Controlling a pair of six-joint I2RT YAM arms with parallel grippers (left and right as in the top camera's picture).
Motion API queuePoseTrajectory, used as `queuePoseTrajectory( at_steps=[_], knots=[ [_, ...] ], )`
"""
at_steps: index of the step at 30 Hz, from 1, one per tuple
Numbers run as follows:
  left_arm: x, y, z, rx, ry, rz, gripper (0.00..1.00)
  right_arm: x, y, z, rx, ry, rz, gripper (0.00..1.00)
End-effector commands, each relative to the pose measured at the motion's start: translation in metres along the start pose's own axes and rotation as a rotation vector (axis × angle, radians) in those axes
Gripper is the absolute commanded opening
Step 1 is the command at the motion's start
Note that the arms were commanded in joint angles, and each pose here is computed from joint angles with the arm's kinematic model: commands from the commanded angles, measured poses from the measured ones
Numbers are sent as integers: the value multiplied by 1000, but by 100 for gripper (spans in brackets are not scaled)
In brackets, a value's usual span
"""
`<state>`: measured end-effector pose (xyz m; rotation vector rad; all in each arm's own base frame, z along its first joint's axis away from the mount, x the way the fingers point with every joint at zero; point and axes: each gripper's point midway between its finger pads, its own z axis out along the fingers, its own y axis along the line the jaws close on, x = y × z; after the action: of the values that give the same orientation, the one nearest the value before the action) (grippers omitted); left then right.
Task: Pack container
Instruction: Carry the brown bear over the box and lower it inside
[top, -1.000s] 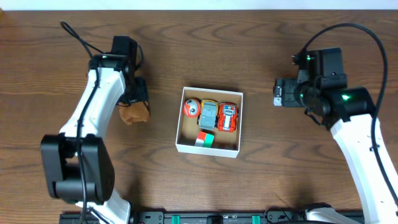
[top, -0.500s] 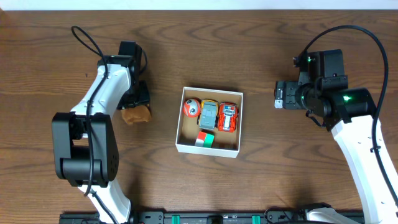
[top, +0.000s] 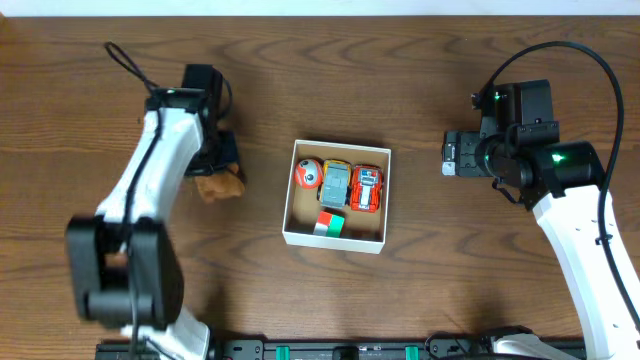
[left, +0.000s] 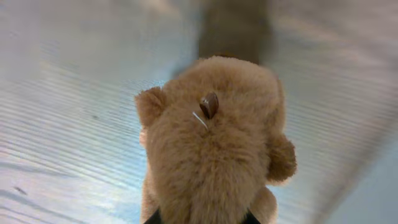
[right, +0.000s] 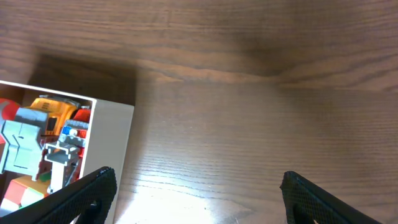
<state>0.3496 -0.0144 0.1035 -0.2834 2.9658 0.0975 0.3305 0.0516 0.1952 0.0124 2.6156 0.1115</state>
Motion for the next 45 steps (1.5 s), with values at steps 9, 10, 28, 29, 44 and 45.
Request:
queuePoseTrajectory(
  at_steps=[9, 10, 28, 29, 44, 45],
  knots=[
    [36, -87, -140, 131, -416, 737, 6, -1, -7, 9, 28, 24, -5, 88],
    [43, -97, -142, 136, -423, 814, 6, -1, -7, 10, 29, 29, -5, 88],
    [105, -169, -75, 123, -174, 1285, 6, 1, -8, 11, 30, 36, -5, 88],
    [109, -169, -74, 122, -159, 1294, 6, 1, -8, 11, 30, 36, -5, 88],
    [147, -174, -51, 211, -35, 1343, 6, 1, -8, 11, 30, 36, -5, 88],
    [147, -174, -48, 208, -30, 1343, 6, 1, -8, 11, 30, 36, -5, 88]
  ],
)
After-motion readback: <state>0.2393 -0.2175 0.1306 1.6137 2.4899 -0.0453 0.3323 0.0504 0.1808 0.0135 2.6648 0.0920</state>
